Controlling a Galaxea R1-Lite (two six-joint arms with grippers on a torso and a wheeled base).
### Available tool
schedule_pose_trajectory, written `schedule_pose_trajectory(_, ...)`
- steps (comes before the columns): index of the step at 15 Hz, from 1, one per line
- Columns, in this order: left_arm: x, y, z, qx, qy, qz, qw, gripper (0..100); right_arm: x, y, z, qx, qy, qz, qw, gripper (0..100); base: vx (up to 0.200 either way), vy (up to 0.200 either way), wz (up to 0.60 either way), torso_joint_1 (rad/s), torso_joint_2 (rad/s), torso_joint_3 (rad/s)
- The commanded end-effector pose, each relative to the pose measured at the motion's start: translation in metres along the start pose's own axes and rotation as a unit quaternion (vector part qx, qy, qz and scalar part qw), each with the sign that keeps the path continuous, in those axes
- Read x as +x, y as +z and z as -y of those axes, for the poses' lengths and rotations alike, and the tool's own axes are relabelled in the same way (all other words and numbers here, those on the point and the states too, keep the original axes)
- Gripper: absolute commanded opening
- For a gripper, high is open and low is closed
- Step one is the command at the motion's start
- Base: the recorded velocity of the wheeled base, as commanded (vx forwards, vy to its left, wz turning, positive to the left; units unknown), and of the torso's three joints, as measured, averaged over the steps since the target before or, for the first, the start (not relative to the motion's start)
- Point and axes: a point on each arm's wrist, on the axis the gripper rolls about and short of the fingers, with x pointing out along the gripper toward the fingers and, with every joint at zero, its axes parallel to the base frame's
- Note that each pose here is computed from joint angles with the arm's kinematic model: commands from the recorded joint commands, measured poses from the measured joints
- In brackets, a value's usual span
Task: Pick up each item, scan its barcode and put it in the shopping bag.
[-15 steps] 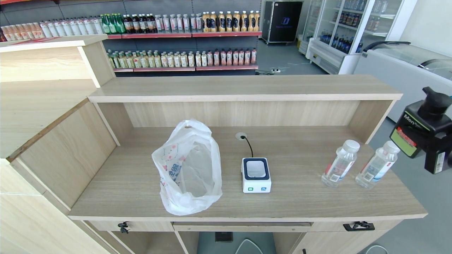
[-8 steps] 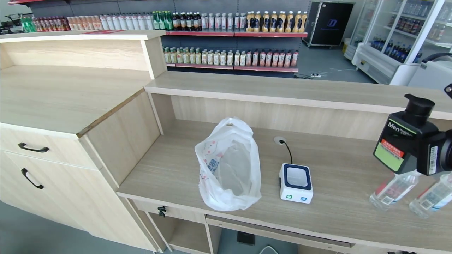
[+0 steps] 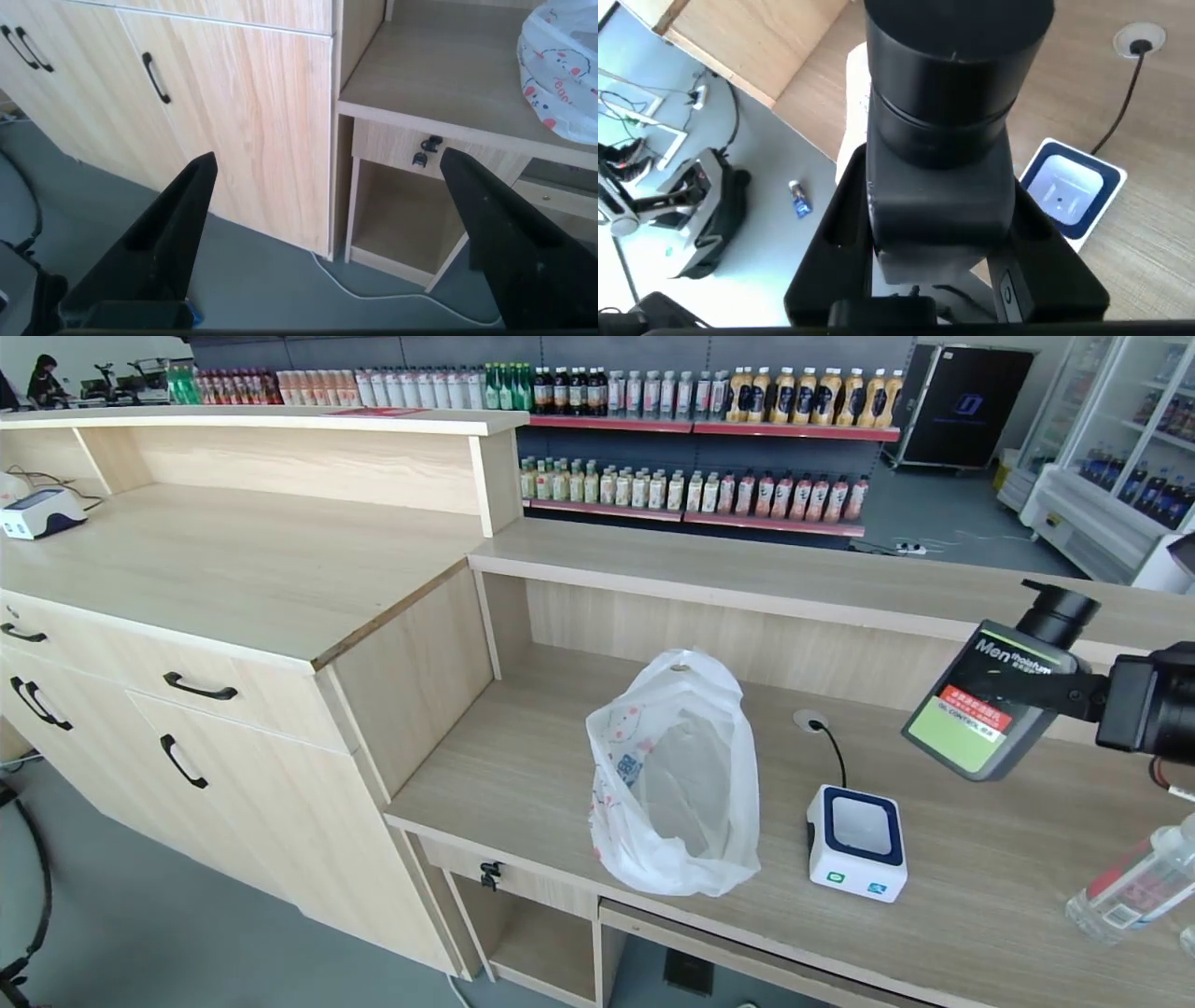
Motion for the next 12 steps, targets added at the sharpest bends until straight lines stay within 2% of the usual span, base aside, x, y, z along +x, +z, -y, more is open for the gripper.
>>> schedule_pose_trajectory(1, 0.000, 0.000, 0.000, 0.001, 0.000, 0.000, 1.0000, 100, 0.012, -0.019, 0.066, 0.071, -0.017, -0.039, 0.997, 0, 0.000, 0.000, 0.00, 0.000, 0.00, 0.000)
schedule_pose_trajectory(4, 0.000, 0.000, 0.000, 0.000, 0.000, 0.000, 1.0000, 100, 0.005, -0.030, 0.104, 0.105, -0.007, -0.045, 0.993, 0, 0.000, 0.000, 0.00, 0.000, 0.00, 0.000)
schedule_pose_trajectory(6, 0.000, 0.000, 0.000, 0.000, 0.000, 0.000, 1.0000, 100, 0.003, -0.038, 0.119, 0.085, 0.002, -0.052, 0.995, 0, 0.000, 0.000, 0.00, 0.000, 0.00, 0.000)
schedule_pose_trajectory(9, 0.000, 0.000, 0.000, 0.000, 0.000, 0.000, 1.0000, 100, 0.002, -0.048, 0.132, 0.088, 0.037, -0.056, 0.994, 0, 0.000, 0.000, 0.00, 0.000, 0.00, 0.000)
schedule_pose_trajectory(12, 0.000, 0.000, 0.000, 0.000, 0.000, 0.000, 1.0000, 100, 0.008, -0.058, 0.145, 0.068, 0.042, -0.067, 0.995, 0, 0.000, 0.000, 0.00, 0.000, 0.00, 0.000)
